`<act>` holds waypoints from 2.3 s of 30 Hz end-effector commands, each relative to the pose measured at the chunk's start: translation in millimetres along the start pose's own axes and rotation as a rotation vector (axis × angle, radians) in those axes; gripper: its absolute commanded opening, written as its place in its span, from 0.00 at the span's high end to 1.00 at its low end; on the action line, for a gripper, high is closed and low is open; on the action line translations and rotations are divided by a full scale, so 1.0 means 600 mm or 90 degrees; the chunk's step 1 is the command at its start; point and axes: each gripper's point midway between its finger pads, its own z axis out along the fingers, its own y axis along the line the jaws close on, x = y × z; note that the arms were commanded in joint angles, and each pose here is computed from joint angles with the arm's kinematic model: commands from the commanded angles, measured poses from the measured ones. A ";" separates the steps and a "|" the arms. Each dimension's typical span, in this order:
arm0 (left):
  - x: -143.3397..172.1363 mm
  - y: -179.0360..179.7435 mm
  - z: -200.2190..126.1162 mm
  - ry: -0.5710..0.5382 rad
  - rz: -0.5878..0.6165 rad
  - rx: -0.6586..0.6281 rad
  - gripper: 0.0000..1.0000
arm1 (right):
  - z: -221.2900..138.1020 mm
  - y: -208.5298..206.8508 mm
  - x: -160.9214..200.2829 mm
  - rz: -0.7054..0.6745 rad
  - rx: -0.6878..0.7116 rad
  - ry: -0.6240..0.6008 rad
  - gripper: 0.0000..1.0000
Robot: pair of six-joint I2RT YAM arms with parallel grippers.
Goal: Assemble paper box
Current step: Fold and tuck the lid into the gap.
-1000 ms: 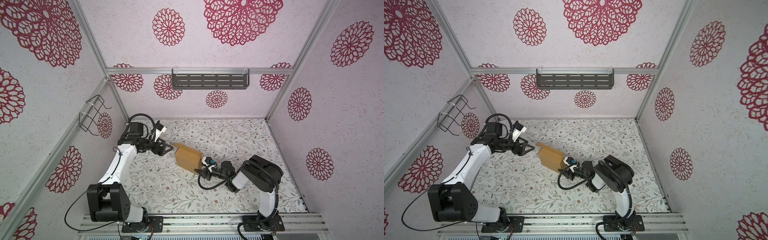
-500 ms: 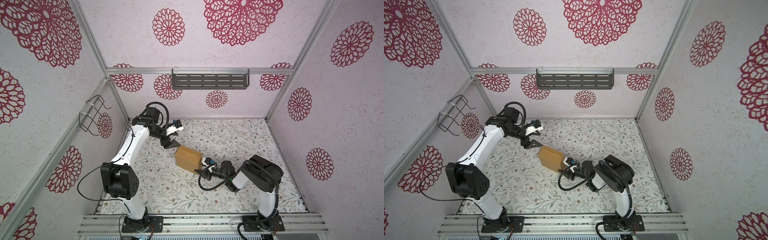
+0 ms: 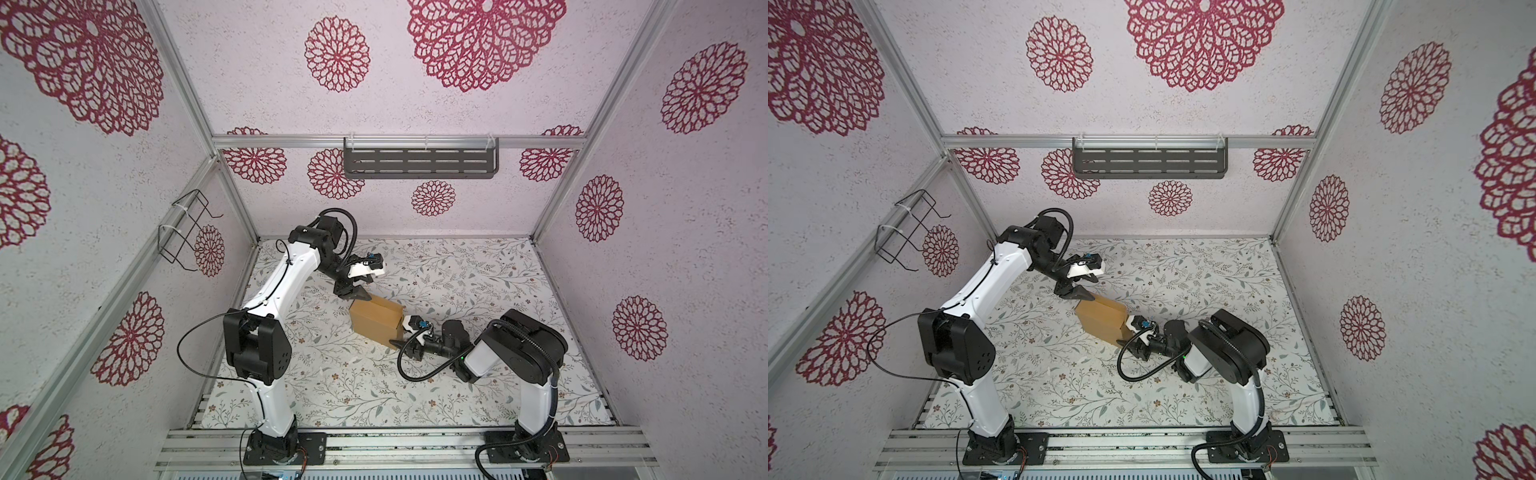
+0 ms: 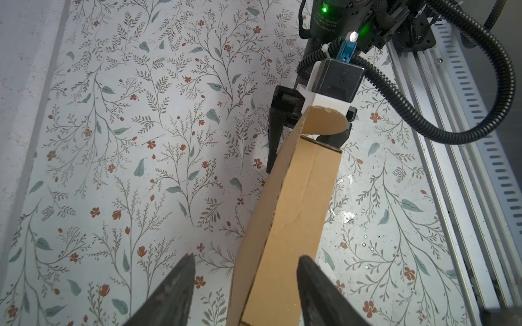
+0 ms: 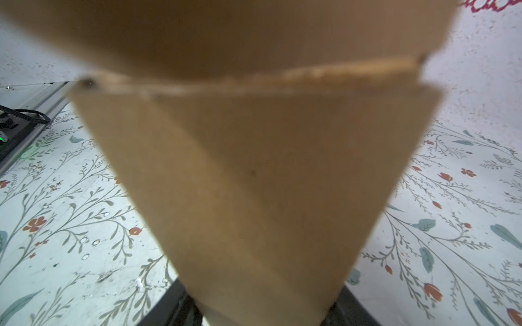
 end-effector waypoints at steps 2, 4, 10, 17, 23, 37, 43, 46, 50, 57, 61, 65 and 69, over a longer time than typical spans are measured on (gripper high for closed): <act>-0.001 -0.012 0.009 0.018 0.031 0.030 0.46 | -0.001 -0.001 0.010 0.003 -0.005 0.016 0.42; 0.001 -0.016 0.014 0.023 0.033 0.040 0.49 | -0.001 -0.003 0.010 0.006 -0.002 0.017 0.42; 0.002 -0.022 0.019 0.027 0.037 0.049 0.56 | -0.002 -0.006 0.006 0.002 0.001 0.021 0.42; 0.013 -0.024 0.024 0.043 0.035 0.050 0.66 | -0.005 -0.010 0.001 0.002 0.002 0.024 0.41; 0.015 -0.026 0.026 0.046 0.035 0.052 0.78 | -0.007 -0.013 0.000 0.004 0.004 0.026 0.40; 0.018 -0.029 0.032 0.045 0.038 0.045 0.90 | -0.085 -0.005 -0.019 0.016 0.078 0.018 0.21; 0.022 -0.032 0.034 0.047 0.030 0.034 0.88 | -0.159 -0.002 -0.049 0.075 0.155 0.041 0.25; 0.020 -0.036 0.032 0.042 0.030 0.027 0.84 | -0.195 -0.011 -0.088 0.097 0.209 0.055 0.28; 0.016 -0.034 0.026 0.042 0.020 0.013 0.69 | -0.250 -0.028 -0.173 0.119 0.281 0.033 0.31; -0.013 -0.017 -0.011 0.031 -0.042 -0.038 0.55 | -0.259 -0.058 -0.275 0.215 0.327 0.059 0.38; -0.039 -0.013 -0.054 0.022 -0.136 -0.093 0.54 | -0.235 -0.073 -0.310 0.267 0.325 0.087 0.41; -0.038 0.000 -0.108 0.011 -0.256 -0.227 0.49 | -0.218 -0.086 -0.318 0.309 0.336 0.131 0.46; 0.002 -0.016 -0.137 -0.015 -0.336 -0.282 0.40 | -0.203 -0.087 -0.309 0.347 0.340 0.179 0.48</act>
